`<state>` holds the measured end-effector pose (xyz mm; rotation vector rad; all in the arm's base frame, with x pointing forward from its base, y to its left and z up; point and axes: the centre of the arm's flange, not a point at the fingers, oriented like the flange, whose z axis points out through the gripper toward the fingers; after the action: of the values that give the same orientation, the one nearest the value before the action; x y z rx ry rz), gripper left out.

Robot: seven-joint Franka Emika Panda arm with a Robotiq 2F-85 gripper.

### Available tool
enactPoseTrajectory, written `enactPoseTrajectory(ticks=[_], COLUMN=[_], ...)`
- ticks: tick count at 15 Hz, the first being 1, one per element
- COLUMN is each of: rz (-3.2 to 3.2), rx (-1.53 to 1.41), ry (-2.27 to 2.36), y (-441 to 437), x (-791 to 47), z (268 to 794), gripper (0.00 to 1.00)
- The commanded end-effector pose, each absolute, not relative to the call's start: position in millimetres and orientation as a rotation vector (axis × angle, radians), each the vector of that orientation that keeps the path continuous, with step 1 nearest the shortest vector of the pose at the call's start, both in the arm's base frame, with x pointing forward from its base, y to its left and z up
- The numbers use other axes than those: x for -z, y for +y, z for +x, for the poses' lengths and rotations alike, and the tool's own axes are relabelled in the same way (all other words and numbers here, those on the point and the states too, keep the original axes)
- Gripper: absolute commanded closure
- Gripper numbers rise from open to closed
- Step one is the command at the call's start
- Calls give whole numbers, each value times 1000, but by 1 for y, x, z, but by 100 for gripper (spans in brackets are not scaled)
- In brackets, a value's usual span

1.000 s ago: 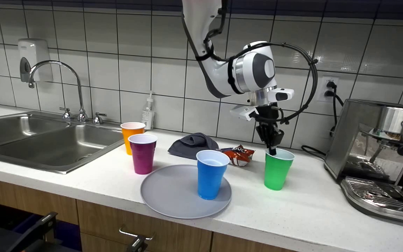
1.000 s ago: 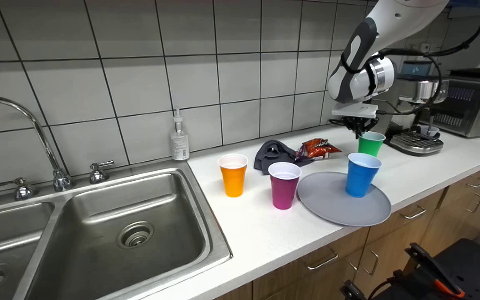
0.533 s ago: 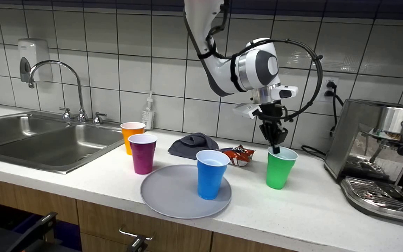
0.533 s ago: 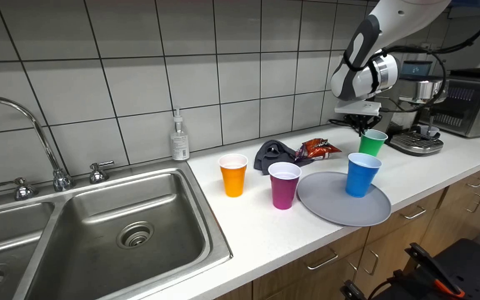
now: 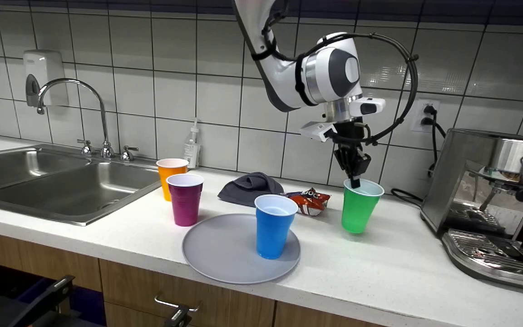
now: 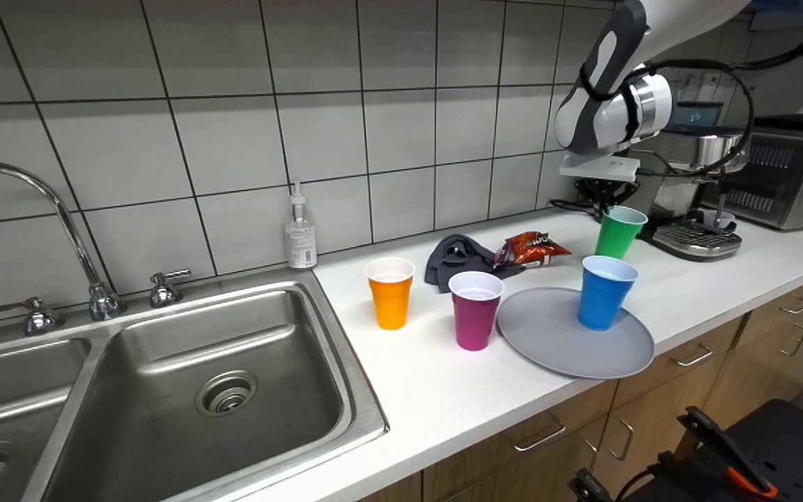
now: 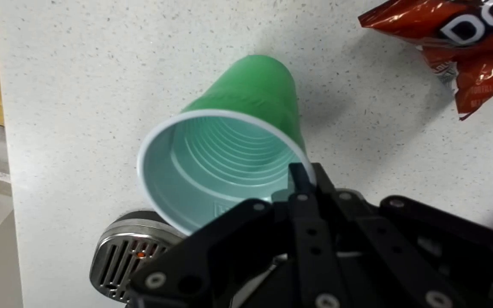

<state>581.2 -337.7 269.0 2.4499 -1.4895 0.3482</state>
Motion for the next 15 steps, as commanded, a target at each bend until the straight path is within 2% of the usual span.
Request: enactPoseTrajectory(ticks=[1,15], rz=[2488,2617], rx=[-380,-397], ry=[-1465,-1243], y=[-315,-231], x=[-295,-312], z=[560,563], gripper=[99,99])
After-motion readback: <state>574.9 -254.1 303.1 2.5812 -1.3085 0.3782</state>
